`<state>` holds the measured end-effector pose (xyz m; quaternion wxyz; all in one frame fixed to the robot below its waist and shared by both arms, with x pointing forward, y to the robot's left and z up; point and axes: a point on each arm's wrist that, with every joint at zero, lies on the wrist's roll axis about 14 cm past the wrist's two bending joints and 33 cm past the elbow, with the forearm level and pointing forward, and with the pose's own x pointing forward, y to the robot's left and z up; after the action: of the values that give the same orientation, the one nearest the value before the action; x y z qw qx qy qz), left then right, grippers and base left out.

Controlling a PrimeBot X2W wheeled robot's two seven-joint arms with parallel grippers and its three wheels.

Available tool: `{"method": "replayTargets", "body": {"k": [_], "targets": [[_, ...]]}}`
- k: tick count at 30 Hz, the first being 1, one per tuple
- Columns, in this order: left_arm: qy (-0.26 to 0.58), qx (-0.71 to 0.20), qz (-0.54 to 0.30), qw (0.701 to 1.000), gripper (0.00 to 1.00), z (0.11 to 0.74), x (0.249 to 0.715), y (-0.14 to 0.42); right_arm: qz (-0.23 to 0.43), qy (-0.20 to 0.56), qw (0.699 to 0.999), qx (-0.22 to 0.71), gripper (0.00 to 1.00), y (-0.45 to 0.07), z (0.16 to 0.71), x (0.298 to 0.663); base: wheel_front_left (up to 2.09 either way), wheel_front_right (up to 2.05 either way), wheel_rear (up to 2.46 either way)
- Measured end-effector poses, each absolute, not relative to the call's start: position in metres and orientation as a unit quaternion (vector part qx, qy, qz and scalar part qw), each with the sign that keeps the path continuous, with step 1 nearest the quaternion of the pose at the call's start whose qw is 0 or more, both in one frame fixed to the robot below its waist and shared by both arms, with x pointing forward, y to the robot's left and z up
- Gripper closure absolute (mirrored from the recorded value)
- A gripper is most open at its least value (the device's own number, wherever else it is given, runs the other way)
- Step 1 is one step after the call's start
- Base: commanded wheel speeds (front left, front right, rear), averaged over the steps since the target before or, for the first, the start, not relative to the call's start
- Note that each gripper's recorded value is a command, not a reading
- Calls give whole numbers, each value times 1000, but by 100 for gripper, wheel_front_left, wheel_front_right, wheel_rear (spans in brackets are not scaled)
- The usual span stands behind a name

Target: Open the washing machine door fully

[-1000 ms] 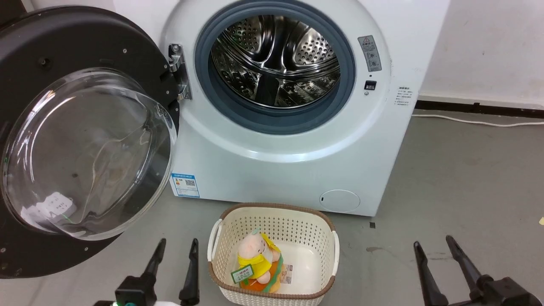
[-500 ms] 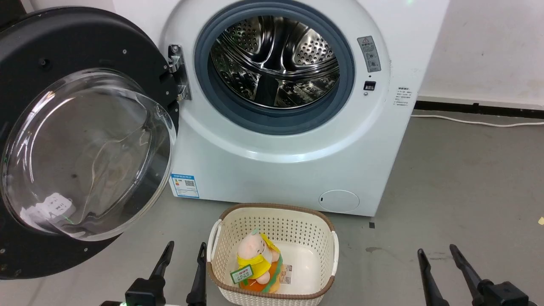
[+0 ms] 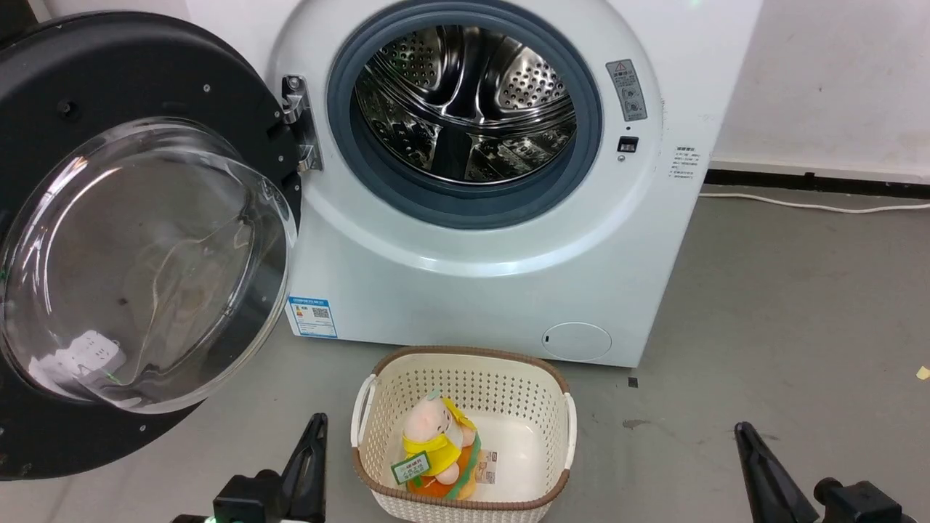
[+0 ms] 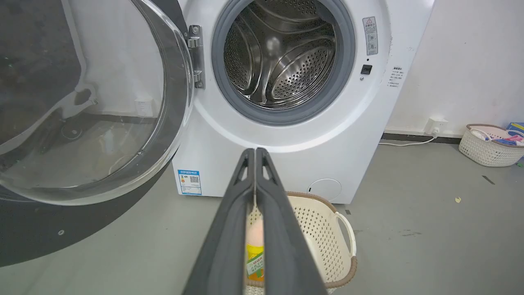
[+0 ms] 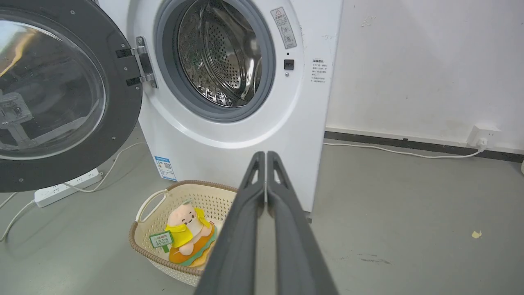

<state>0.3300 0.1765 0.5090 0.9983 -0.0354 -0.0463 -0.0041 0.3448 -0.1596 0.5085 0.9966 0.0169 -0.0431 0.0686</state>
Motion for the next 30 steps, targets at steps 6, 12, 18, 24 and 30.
{"method": "replayTargets", "body": {"k": [6, 12, 18, 24, 30], "targets": [[-41, -35, -5, 999, 100, 508, 331, 176, 68, -37, 997, 17, 100, -160, 506, 345, 0, 0, 0], [-37, -32, -6, 999, 100, 508, 333, 175, 67, -32, 997, 16, 100, -160, 506, 346, 0, 0, 0], [-34, -31, -7, 999, 100, 508, 335, 175, 67, -28, 997, 15, 100, -161, 505, 346, 0, 0, 0], [-33, -28, -8, 999, 100, 509, 336, 175, 67, -28, 997, 12, 100, -160, 507, 347, 0, 0, 0], [-28, -24, -8, 999, 100, 509, 338, 175, 67, -23, 997, 11, 100, -160, 507, 348, 0, 0, 0]]}}
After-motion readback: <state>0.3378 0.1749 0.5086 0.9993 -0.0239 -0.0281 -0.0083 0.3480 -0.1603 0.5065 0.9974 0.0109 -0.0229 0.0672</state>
